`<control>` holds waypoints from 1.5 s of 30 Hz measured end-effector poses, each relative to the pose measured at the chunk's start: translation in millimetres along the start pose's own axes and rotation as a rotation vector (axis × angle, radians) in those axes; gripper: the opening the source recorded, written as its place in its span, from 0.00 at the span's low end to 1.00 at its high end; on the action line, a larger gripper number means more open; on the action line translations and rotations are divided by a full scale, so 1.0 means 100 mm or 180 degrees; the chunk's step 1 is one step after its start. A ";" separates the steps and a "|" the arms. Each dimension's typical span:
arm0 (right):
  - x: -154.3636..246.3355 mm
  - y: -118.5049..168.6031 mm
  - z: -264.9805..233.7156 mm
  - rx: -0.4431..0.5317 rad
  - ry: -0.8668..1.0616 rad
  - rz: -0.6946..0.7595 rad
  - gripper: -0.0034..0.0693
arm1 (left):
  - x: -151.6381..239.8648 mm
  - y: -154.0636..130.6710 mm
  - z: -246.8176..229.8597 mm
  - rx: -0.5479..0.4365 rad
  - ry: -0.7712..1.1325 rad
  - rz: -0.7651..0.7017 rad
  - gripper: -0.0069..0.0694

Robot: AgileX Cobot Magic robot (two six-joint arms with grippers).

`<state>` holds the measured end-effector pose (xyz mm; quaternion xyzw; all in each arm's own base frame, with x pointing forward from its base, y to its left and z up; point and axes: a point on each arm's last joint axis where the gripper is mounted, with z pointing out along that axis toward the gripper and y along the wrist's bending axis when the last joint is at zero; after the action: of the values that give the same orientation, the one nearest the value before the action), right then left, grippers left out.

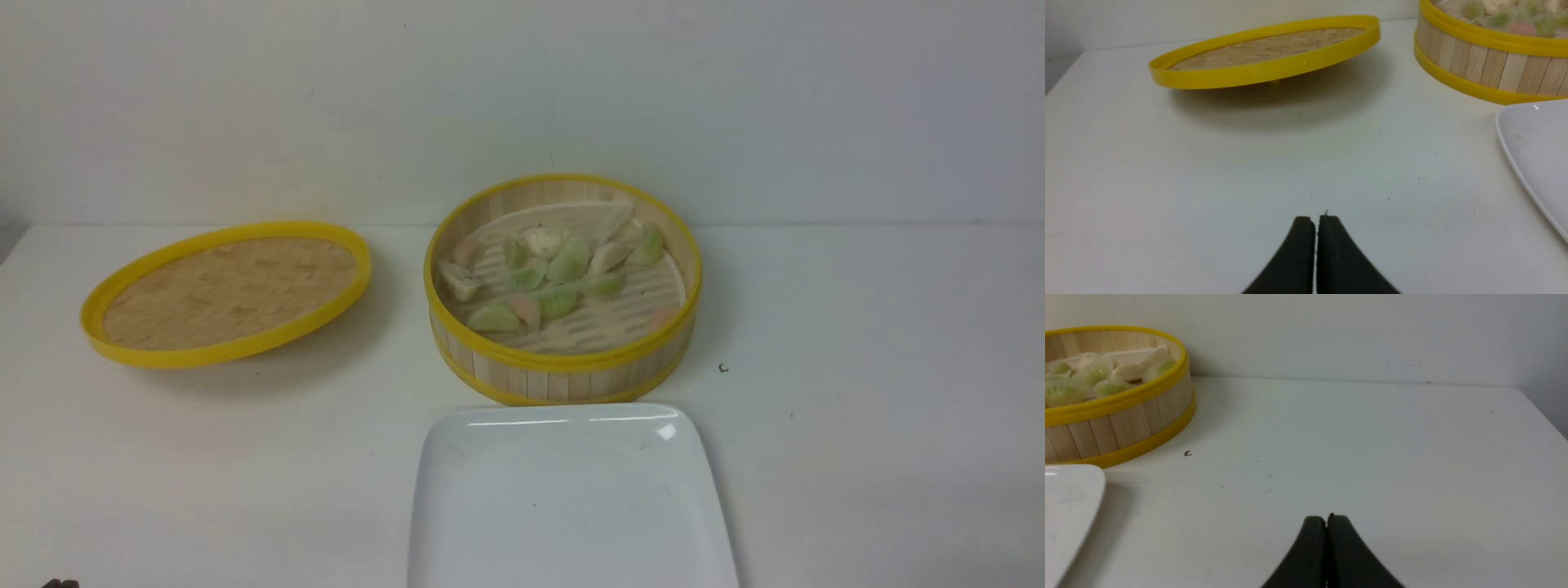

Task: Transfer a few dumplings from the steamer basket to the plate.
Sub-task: Use the left arm to grab a dumpling from the steamer

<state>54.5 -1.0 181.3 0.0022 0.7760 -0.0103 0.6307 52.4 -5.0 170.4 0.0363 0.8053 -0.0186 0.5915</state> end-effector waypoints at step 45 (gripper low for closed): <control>-0.32 -0.06 -0.06 -0.0433 -0.1080 0.3521 0.03 | -1.36 -0.03 -0.50 0.0614 -0.1437 -0.1907 0.08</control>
<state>55.0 -6.1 213.8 0.3650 0.5465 0.3703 0.6565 44.7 -9.4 315.1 -0.1500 0.6244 -0.2737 0.7161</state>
